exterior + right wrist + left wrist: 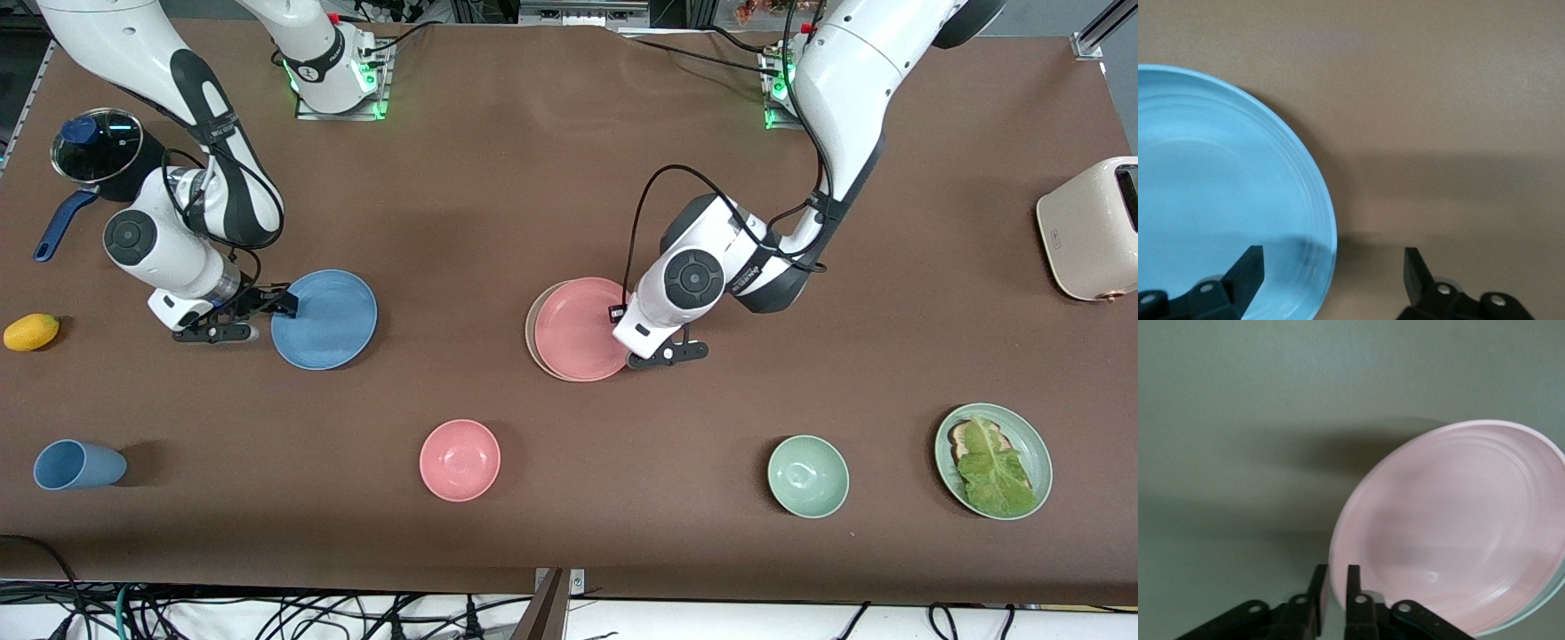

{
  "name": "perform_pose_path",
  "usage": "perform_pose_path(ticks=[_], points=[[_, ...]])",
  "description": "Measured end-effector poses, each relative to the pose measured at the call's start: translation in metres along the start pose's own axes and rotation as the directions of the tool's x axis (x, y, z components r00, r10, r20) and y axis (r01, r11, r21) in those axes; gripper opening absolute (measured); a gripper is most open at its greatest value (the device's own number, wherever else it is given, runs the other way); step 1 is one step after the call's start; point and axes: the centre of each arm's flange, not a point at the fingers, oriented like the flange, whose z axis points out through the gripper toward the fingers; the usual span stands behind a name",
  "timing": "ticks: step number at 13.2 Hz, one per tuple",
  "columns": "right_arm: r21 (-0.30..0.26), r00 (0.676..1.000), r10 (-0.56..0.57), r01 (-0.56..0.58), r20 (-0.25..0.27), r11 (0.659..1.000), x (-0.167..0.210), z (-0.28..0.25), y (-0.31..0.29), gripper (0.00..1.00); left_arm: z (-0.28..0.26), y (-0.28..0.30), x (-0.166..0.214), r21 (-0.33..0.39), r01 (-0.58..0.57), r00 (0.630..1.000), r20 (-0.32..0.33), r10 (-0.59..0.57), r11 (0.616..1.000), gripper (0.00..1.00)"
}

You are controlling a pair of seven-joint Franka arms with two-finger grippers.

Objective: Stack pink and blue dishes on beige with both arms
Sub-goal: 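Open the left gripper and withdraw while the right gripper grasps the blue plate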

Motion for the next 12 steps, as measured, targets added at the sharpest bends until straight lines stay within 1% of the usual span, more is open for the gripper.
perform_pose_path(ticks=[1,2,3,4,6,7,8,9,10,12], points=[[0.000,1.000,0.000,0.000,0.001,1.000,0.000,0.002,0.000,0.92,-0.007,-0.001,0.005,-0.008,0.005,1.000,-0.012,-0.005,1.000,0.33],[-0.001,1.000,0.001,-0.001,0.001,1.000,0.000,0.004,0.000,0.87,-0.017,-0.003,0.013,-0.020,0.017,0.999,-0.030,-0.018,1.000,0.44],[-0.002,1.000,0.001,-0.001,0.002,1.000,0.000,0.006,0.000,0.87,-0.030,-0.013,0.025,-0.033,0.039,0.998,-0.046,-0.041,0.999,0.55],[-0.002,1.000,0.002,-0.002,0.007,1.000,-0.001,0.009,0.000,0.77,-0.042,-0.029,0.040,-0.044,0.061,0.996,-0.057,-0.064,0.997,0.66],[-0.002,1.000,0.003,-0.003,0.015,1.000,-0.002,0.014,0.000,0.69,-0.060,-0.066,0.063,-0.041,0.088,0.995,-0.053,-0.090,0.995,0.88],[-0.003,1.000,0.003,-0.003,0.018,1.000,-0.002,0.015,0.000,0.57,-0.066,-0.088,0.075,-0.037,0.108,0.993,-0.044,-0.110,0.993,0.99],[-0.002,1.000,0.005,-0.004,0.018,1.000,-0.003,0.016,0.000,0.49,-0.071,-0.113,0.088,-0.035,0.129,0.991,-0.036,-0.130,0.991,1.00],[-0.002,1.000,0.005,-0.005,0.018,1.000,-0.003,0.016,0.000,0.48,-0.076,-0.141,0.102,-0.035,0.141,0.989,-0.029,-0.142,0.989,1.00],[-0.002,1.000,0.006,-0.006,0.018,1.000,-0.002,0.016,-0.001,0.37,-0.080,-0.172,0.115,-0.035,0.141,0.990,-0.020,-0.142,0.989,1.00],[0.001,1.000,0.021,-0.021,0.011,1.000,0.000,0.011,-0.004,0.14,-0.086,-0.232,0.135,-0.030,0.103,0.995,0.010,-0.103,0.994,1.00]])
